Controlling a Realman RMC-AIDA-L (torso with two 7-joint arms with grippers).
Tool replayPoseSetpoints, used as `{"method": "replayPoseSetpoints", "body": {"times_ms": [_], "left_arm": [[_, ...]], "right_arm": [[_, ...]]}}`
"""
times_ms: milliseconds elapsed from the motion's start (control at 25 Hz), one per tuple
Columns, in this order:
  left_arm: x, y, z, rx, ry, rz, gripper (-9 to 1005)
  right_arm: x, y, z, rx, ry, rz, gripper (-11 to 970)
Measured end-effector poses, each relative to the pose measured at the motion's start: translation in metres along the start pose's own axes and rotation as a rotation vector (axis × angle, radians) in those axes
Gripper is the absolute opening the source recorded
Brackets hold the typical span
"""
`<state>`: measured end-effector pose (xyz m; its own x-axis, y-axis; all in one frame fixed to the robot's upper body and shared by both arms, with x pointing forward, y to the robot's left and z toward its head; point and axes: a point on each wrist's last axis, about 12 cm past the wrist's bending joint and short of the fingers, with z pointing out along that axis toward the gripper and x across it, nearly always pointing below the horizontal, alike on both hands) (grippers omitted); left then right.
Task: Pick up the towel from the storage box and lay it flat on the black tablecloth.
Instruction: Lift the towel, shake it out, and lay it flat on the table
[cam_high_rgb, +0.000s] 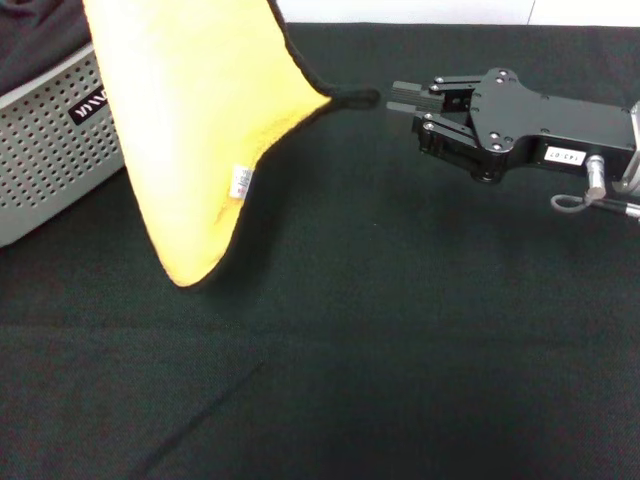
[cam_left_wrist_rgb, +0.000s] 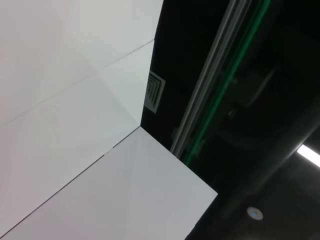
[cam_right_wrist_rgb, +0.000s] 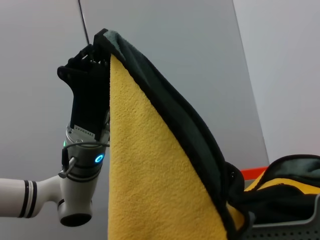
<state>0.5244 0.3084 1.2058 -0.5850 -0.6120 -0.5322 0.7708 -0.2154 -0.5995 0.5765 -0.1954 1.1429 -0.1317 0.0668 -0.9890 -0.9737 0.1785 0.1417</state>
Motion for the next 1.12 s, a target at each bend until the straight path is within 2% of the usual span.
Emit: {"method": "replayPoseSetpoints", "body": {"times_ms": [80,280,480,720,1120], "left_arm": [[0.000,0.000,0.000,0.002,0.001,0.000,33],[0.001,-0.001,-0.003,-0.001,-0.002,0.001,34],[0.000,-0.001,-0.002,0.001,0.002,0.000,34],[0.001,-0.002,0.000,0.015,0.012,0.000,34],[0.002,-0.003,0.001,0.031,0.020,-0.002,35]], "right_arm": [[-0.001,0.000,0.001,-0.005,0.000,-0.006,217],[-0.002,0.000,-0.002,-0.001,-0.003,-0.008,289],[0.001,-0.001,-0.003,0.015,0.011,-0.005,397],[0.003,-0.004,0.008,0.006,0.071,-0.015,526],[0.004,-0.009,0.010,0.041,0.088,-0.017,869]]}}
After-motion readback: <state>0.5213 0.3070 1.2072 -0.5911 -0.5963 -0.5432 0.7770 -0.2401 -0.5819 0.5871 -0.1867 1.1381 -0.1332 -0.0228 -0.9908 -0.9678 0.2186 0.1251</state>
